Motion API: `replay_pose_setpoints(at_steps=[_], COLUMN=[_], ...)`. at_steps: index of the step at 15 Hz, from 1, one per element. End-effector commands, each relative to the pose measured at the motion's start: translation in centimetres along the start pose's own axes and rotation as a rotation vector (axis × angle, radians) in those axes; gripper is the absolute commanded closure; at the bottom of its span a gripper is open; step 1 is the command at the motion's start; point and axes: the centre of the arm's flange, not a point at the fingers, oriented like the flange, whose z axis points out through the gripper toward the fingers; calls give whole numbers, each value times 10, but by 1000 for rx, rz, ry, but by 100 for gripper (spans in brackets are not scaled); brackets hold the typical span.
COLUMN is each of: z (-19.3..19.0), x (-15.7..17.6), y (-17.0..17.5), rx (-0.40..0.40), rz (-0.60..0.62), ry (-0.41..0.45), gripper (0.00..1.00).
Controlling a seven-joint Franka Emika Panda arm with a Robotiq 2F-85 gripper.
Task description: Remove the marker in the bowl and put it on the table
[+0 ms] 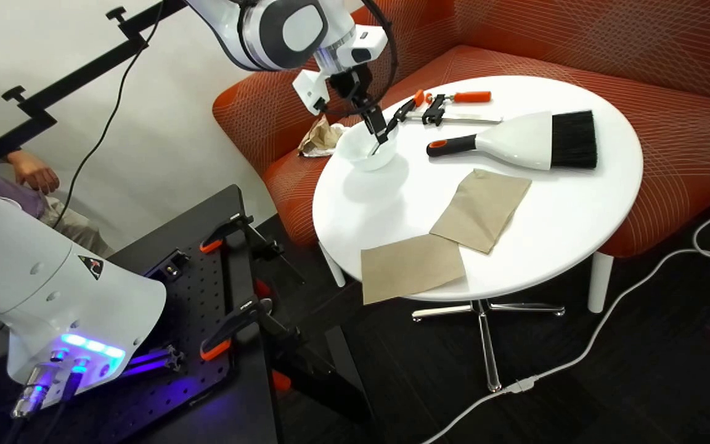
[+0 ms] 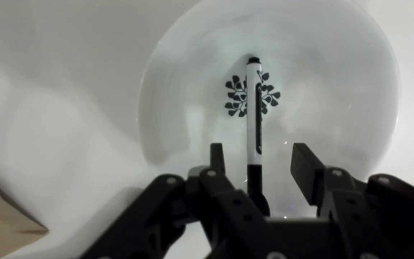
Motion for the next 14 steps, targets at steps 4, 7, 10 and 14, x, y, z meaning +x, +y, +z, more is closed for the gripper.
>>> replay_pose_setpoints(at_steps=[4,7,10,14], z=[18,17,-4,-46], x=[8,5,-7,-22], y=[-2,-5,-8,-15], rx=[-24,-25,-29,-57], rz=[4,-2,-1,-15], ry=[-12,-10,-5,43], gripper=[74,95,99,97])
